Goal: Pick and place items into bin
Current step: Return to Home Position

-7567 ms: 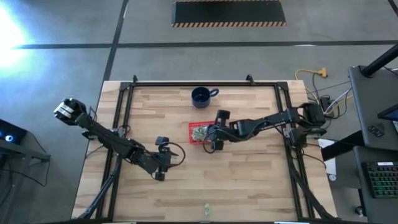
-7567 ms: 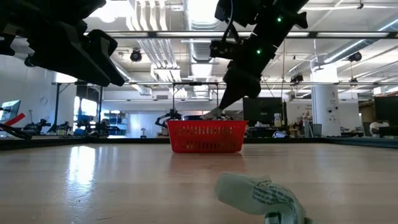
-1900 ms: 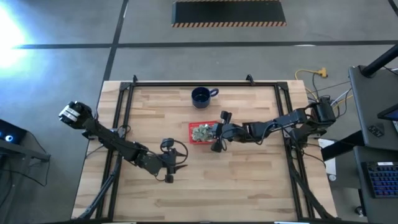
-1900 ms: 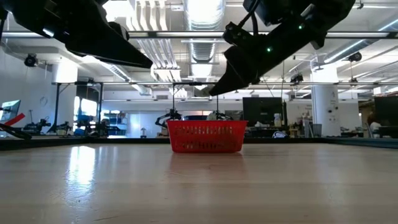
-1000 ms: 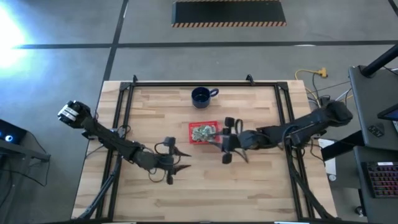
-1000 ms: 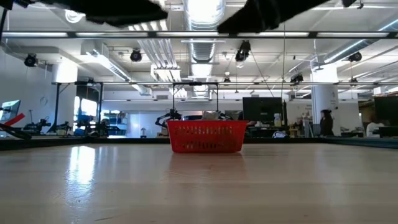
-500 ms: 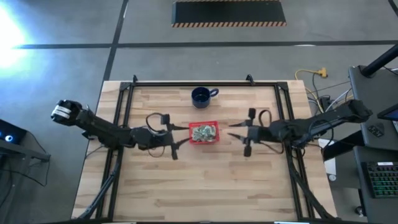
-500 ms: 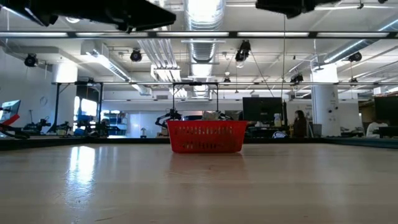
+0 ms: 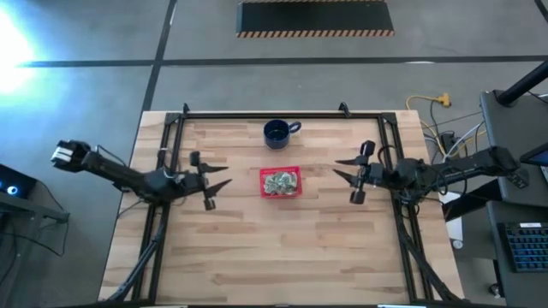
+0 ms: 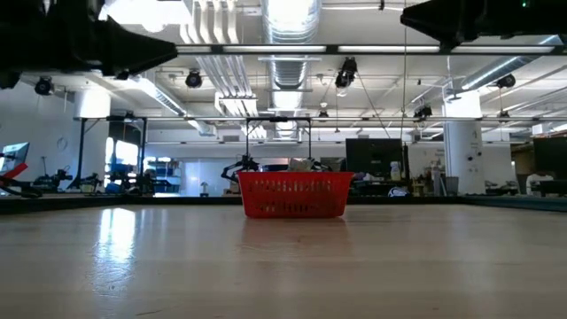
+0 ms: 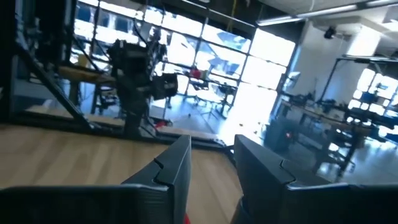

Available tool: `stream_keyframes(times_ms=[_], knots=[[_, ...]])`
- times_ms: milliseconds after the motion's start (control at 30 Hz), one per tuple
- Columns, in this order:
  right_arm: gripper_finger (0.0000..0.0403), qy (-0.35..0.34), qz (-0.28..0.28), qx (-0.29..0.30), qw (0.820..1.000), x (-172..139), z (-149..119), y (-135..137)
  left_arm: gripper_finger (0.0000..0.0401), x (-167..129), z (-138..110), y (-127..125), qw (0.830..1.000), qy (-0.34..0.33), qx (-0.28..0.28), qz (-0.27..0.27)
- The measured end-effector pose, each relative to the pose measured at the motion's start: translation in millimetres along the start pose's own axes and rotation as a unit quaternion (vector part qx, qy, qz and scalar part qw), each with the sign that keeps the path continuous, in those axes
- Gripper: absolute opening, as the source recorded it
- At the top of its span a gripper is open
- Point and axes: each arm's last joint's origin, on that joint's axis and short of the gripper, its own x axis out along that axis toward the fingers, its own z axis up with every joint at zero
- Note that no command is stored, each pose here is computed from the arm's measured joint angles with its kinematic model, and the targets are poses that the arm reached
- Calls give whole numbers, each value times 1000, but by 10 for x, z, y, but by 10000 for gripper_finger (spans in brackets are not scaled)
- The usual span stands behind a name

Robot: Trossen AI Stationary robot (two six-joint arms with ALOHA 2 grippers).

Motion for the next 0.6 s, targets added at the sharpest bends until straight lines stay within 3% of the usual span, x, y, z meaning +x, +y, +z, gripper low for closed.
stream_keyframes(times_ms=[133,300,433,600], knots=[[107,1,8,3,1000,-56,-82,-2,167,-157,-115,65,1000,-24,-11,4],[101,0,27,7,1000,-86,-165,-26,167,-168,-115,112,998,-48,-8,-40],[95,-8,54,16,998,-75,-176,-55,167,-130,-145,192,999,-44,0,-25],[88,3,50,25,998,-80,-248,-72,167,-97,-186,278,999,-39,3,-23]])
